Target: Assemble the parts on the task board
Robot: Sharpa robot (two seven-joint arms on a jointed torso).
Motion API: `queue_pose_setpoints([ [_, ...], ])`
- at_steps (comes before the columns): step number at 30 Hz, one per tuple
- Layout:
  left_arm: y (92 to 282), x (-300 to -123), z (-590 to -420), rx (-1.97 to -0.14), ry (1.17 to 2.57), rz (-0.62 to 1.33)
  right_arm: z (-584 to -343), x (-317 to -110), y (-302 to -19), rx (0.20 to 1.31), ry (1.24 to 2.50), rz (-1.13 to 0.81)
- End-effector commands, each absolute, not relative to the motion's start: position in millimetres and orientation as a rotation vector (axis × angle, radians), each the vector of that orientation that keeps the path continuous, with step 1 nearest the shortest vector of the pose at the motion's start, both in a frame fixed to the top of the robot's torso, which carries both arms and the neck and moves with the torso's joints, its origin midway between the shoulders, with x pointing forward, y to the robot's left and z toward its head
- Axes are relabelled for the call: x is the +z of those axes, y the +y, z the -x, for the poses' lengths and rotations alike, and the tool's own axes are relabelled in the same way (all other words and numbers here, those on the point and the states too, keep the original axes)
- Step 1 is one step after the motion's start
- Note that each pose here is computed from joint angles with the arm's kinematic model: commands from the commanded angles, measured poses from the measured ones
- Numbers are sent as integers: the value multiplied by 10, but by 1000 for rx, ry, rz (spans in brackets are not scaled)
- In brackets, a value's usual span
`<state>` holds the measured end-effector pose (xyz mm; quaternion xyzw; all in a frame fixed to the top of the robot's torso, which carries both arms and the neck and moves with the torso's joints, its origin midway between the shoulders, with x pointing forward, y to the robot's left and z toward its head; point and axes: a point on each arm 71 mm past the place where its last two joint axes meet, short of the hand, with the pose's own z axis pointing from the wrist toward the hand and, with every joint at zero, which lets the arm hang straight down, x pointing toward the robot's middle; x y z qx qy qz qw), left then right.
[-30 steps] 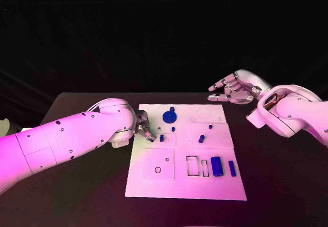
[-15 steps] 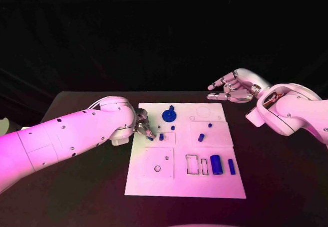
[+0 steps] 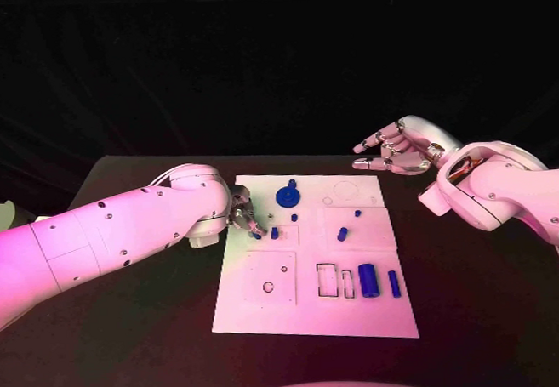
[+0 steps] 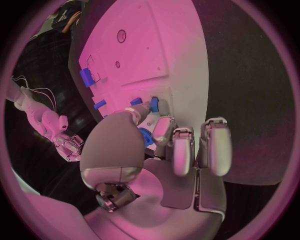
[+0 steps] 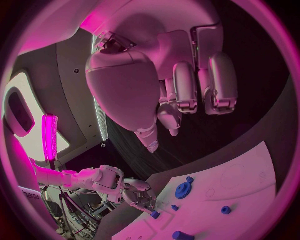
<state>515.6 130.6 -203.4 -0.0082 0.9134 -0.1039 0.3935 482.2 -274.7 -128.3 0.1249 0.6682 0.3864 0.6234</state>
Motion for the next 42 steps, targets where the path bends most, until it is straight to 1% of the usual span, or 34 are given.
queue_pose_setpoints([
  [1,1304,-2108,-5124,-244,2352,13,-4815,-1285,-2731,897,1539,-274],
  [22,1315,-2106,-5144,-243,2342,28,-4815,-1284,-2735,896,1538,-275],
  [42,1392,-2060,-5183,-280,2271,129,-4815,-1284,-2742,895,1538,-276],
])
